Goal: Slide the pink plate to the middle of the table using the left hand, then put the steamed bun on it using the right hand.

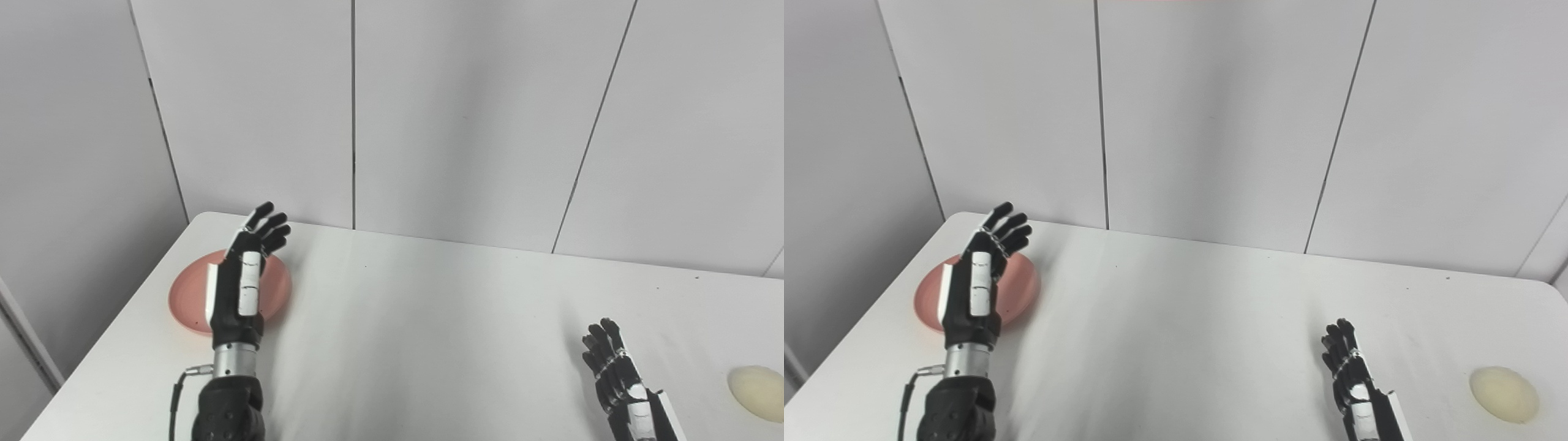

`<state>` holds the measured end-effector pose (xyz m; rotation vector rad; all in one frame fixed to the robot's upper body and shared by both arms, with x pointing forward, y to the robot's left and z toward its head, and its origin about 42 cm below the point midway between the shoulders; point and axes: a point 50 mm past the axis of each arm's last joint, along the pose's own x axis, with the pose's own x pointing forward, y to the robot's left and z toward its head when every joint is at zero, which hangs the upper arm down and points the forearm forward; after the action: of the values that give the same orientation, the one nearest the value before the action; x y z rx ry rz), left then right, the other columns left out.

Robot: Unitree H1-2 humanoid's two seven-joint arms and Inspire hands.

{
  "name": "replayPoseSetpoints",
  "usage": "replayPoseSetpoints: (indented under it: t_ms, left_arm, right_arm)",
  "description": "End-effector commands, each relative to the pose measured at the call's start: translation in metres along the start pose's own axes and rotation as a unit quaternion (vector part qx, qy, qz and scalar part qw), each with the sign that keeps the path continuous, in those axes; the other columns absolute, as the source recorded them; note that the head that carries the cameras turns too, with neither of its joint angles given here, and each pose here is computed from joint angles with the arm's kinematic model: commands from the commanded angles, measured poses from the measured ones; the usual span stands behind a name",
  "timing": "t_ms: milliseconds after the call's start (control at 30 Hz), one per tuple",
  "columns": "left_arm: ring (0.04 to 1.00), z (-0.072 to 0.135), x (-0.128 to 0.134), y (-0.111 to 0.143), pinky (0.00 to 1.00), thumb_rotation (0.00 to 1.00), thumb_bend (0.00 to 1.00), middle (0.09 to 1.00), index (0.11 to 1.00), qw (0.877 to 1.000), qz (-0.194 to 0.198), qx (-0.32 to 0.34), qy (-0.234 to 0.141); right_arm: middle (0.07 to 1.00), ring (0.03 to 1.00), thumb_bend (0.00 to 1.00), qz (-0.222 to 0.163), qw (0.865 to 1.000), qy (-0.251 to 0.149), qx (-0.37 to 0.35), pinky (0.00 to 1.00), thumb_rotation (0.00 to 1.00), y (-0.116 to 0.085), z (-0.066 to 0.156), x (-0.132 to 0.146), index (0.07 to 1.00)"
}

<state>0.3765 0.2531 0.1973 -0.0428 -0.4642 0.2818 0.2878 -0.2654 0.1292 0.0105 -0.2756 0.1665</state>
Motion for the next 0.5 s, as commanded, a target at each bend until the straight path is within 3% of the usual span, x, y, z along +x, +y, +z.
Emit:
replayPoseSetpoints:
  t_ms: [0, 233, 467]
  left_arm:
    - [0.774, 0.021, 0.023, 0.010, 0.82, 0.95, 0.86, 0.788, 0.810, 0.998, 0.007, 0.001, -0.057]
    - [0.796, 0.013, 0.046, 0.058, 0.86, 0.95, 0.89, 0.813, 0.833, 0.996, 0.036, 0.035, -0.075]
    - [0.816, 0.011, 0.074, 0.078, 0.87, 0.98, 0.85, 0.816, 0.822, 0.994, 0.061, 0.048, -0.079]
  right_arm:
    - [0.971, 0.973, 0.85, -0.009, 0.999, 0.050, 0.003, 1.00, 1.00, -0.005, -0.024, -0.026, 1.000]
    - [0.968, 0.970, 0.86, -0.010, 0.999, 0.051, 0.000, 1.00, 1.00, -0.005, -0.024, -0.026, 1.000]
    - [0.967, 0.969, 0.86, -0.011, 0.999, 0.053, 0.000, 1.00, 1.00, -0.006, -0.026, -0.026, 1.000]
